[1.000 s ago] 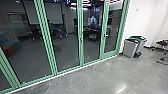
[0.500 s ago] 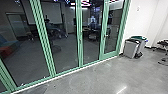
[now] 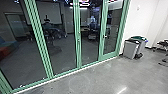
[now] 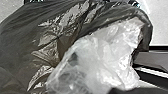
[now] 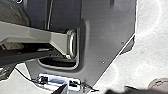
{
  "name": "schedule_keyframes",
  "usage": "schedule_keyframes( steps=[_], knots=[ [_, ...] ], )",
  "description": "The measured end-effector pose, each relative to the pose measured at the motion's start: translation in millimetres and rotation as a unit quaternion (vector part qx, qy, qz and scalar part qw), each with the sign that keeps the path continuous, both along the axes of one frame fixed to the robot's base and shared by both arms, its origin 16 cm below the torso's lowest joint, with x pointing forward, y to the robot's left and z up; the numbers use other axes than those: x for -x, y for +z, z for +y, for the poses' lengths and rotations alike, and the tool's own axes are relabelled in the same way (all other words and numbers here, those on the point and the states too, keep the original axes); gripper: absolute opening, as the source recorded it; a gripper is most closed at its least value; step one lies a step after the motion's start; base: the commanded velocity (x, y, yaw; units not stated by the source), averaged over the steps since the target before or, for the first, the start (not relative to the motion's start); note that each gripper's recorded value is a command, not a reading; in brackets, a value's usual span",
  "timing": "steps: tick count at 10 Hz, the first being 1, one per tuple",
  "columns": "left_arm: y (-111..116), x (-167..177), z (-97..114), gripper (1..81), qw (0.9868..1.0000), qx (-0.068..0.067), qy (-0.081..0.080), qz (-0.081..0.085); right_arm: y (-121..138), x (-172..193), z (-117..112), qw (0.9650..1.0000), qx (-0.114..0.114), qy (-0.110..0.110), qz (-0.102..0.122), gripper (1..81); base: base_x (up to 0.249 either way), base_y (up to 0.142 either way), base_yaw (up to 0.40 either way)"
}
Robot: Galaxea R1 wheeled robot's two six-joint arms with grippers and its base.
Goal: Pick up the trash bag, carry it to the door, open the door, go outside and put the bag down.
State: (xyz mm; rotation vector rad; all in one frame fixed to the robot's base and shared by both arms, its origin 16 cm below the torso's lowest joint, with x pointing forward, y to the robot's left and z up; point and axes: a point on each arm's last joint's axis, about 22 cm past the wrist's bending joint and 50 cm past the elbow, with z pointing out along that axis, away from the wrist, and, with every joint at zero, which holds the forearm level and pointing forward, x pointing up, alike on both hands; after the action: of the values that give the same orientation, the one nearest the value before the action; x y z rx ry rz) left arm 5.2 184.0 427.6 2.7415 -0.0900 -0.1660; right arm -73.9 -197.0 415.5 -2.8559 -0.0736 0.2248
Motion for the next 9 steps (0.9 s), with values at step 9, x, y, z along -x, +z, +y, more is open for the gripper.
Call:
schedule_keyframes(
  steps=[9],
  knots=[
    [0.3,-0.9,-3.2,1.0,1.0,0.002,0.0,0.0,0.0,-4.6,4.6,1.0,-0.003,0.0,-0.002,81.1,0.137,-0.122,0.0]
  ],
)
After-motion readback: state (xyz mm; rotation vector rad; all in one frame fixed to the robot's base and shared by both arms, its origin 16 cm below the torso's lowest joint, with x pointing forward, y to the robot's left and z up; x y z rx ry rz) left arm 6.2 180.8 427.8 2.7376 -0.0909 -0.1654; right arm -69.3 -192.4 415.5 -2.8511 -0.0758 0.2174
